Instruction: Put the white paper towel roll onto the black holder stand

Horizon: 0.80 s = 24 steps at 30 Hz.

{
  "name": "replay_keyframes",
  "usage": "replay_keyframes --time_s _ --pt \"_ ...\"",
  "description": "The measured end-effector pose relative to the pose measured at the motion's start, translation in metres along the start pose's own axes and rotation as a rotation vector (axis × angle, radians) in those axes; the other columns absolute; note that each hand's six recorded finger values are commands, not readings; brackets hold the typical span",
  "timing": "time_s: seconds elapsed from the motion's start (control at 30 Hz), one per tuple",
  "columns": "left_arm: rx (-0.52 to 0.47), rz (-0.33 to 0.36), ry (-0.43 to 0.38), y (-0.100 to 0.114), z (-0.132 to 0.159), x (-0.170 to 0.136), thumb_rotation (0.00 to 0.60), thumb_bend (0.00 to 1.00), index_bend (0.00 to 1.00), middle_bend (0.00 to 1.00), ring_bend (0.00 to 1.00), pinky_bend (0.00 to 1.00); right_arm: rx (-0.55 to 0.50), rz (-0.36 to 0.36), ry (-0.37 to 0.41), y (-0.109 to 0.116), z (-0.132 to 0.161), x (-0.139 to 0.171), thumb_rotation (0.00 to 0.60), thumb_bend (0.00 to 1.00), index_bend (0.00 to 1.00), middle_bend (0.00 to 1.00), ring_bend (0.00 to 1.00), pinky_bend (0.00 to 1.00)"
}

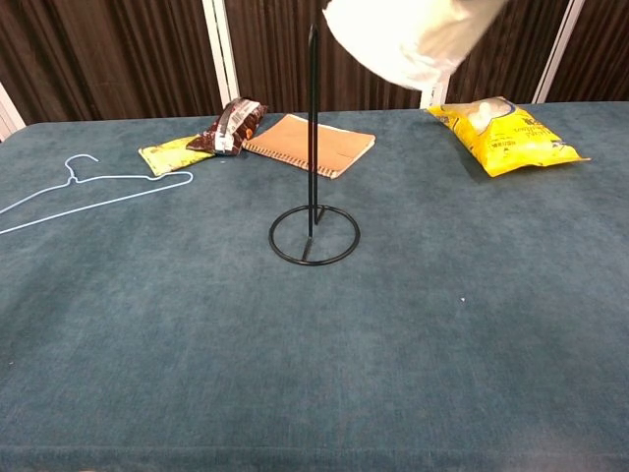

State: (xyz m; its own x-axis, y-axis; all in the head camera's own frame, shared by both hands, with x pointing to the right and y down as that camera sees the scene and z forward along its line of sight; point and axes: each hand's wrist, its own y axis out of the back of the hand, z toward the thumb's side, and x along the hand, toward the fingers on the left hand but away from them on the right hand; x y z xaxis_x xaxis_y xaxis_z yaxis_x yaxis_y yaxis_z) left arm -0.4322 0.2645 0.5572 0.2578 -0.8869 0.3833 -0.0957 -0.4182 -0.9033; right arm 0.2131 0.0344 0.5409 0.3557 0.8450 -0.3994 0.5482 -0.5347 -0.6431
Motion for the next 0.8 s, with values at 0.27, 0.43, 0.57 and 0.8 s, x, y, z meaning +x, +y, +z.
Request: replay_keyframes --time_s 0.27,0.43,0.57,0.8 --pt "-0.002 -0.003 0.014 -0.001 -0.001 0.003 0.600 0.39 0.00 0.00 0.00 0.08 0.067 0.032 0.008 -0.008 0.060 -0.032 0.600 0.39 0.88 0.66 0.56 0.48" --pt "-0.008 0.000 0.020 0.001 -0.003 0.003 0.600 0.39 0.00 0.00 0.00 0.08 0.087 0.039 0.028 -0.021 0.094 -0.040 0.600 0.39 0.88 0.66 0.56 0.48" --pt "-0.013 0.005 0.021 0.003 -0.003 0.001 0.600 0.39 0.00 0.00 0.00 0.08 0.106 0.049 0.020 -0.031 0.102 -0.042 0.600 0.39 0.88 0.66 0.56 0.48" --pt "-0.014 0.004 0.021 0.003 -0.003 0.000 0.600 0.39 0.00 0.00 0.00 0.08 0.127 0.056 -0.026 -0.038 0.098 -0.043 0.600 0.39 0.88 0.66 0.56 0.48"
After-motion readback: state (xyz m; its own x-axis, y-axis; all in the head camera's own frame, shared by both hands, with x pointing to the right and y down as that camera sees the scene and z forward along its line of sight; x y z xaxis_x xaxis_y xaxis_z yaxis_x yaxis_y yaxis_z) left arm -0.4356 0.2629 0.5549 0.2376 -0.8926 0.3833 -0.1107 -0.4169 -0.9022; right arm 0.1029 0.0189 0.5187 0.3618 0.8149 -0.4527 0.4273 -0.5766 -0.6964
